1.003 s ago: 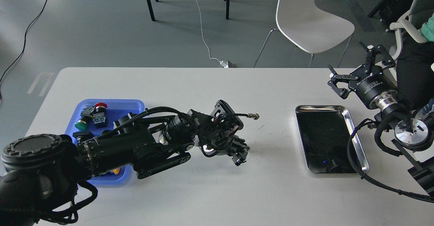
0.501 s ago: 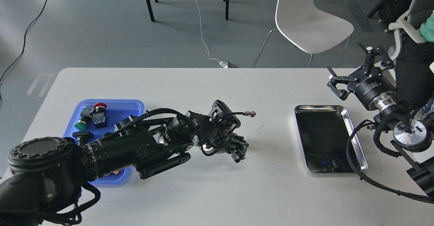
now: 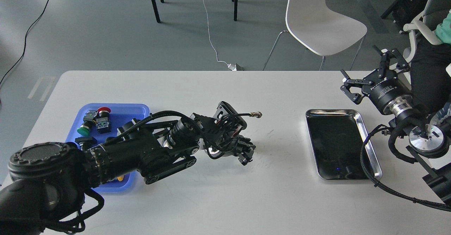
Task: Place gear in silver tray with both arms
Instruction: 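Lift the black gear and carry it toward the table center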
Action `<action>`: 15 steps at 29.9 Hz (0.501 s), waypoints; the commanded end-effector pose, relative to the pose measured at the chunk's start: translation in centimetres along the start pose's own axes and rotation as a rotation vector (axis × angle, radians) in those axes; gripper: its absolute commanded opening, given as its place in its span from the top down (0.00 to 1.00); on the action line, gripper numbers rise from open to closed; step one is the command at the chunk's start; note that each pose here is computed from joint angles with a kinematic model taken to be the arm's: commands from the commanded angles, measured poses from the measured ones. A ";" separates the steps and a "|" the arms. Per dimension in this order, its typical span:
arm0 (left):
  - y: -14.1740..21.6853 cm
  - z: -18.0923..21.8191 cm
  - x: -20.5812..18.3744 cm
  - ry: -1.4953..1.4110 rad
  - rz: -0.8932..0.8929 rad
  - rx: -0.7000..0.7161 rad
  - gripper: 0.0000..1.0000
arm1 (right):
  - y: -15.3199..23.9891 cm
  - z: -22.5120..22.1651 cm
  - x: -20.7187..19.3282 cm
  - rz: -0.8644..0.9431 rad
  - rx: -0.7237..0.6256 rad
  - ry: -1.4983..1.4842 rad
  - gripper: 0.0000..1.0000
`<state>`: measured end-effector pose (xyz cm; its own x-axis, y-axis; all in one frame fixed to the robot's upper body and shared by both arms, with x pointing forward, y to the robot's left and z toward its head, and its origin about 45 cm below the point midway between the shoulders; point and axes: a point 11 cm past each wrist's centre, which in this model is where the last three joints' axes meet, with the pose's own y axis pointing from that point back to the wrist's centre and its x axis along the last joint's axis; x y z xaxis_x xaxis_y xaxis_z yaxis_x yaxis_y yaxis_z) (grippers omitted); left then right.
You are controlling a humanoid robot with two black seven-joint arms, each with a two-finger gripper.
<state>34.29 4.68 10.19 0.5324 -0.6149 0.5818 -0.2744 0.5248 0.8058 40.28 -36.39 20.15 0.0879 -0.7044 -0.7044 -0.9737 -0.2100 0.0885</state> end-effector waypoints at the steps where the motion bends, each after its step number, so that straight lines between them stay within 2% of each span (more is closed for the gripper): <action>1: -0.1 -0.5 -0.3 0.021 -0.007 0.006 0.82 | 0.0 0.0 0.2 0.005 0.000 -0.001 0.01; 7: 0.0 -0.1 0.1 0.056 0.023 -0.032 0.74 | 0.0 0.0 0.2 0.005 0.001 0.000 0.01; 15: 0.2 0.8 1.2 0.091 0.107 -0.117 0.73 | -0.1 0.0 0.3 0.010 0.002 0.001 0.01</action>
<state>34.19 4.36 10.37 0.5864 -0.5269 0.6153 -0.2428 0.6103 0.7540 40.35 -36.47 20.04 0.0830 -0.7048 -0.7046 -0.9744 -0.2055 0.0909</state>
